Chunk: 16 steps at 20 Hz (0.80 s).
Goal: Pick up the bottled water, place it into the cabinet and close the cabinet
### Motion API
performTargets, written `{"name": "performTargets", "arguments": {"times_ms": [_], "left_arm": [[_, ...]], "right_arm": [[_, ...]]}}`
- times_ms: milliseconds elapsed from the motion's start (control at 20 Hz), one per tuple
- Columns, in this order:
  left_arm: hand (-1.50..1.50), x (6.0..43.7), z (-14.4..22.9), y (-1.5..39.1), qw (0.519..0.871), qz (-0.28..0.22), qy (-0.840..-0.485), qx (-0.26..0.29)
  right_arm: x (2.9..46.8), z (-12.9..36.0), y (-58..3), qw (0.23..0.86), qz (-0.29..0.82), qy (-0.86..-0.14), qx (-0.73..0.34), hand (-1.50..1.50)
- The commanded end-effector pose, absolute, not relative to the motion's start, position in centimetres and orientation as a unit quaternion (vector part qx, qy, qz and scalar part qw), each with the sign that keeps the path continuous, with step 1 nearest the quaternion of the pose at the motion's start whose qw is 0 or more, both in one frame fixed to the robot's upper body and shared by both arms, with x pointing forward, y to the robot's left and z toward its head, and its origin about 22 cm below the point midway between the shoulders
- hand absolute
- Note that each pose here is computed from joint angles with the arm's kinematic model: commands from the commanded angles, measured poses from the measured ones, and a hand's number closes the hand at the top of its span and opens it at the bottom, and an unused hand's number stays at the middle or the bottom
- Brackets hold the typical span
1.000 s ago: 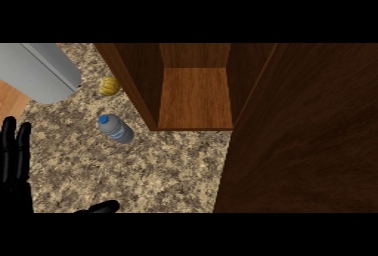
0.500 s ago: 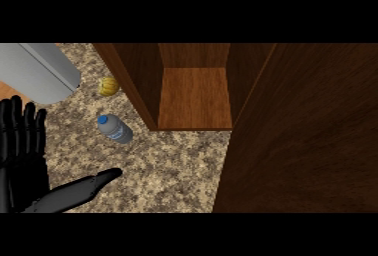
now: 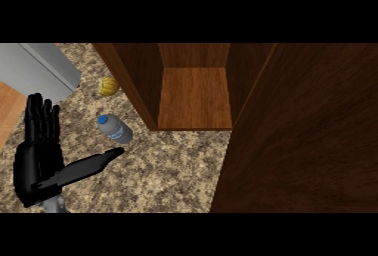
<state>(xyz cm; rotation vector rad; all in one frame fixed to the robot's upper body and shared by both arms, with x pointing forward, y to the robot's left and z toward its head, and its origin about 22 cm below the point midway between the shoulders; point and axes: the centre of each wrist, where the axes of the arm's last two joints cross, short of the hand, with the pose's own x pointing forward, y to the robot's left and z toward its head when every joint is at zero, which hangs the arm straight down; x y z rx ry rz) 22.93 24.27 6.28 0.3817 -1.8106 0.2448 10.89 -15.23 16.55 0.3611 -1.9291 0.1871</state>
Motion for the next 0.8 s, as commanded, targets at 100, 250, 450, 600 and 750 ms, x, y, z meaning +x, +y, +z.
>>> {"name": "performTargets", "arguments": {"times_ms": [100, 250, 450, 600, 750], "left_arm": [[-1.50, 24.6, 3.8, 24.6, 0.616, 0.096, -0.765, 0.161], [-1.50, 24.8, 1.8, 24.9, 0.616, 0.092, -0.764, 0.167], [-1.50, 26.9, -0.4, 23.2, 0.613, 0.087, -0.771, 0.150], [-1.50, 26.3, -3.3, 24.9, 0.625, 0.087, -0.763, 0.142], [-1.50, 27.5, -2.0, 23.9, 0.629, 0.085, -0.759, 0.147]], "right_arm": [[8.3, 18.4, -16.7, 0.531, 0.090, -0.835, 0.111, -1.50], [8.0, 19.1, -16.9, 0.530, 0.077, -0.836, 0.117, -1.50], [8.8, 18.3, -16.0, 0.531, 0.083, -0.836, 0.116, -1.50], [10.0, 18.0, -15.7, 0.529, 0.079, -0.838, 0.106, -1.50], [8.8, 17.1, -16.1, 0.533, 0.090, -0.834, 0.108, -1.50]]}}
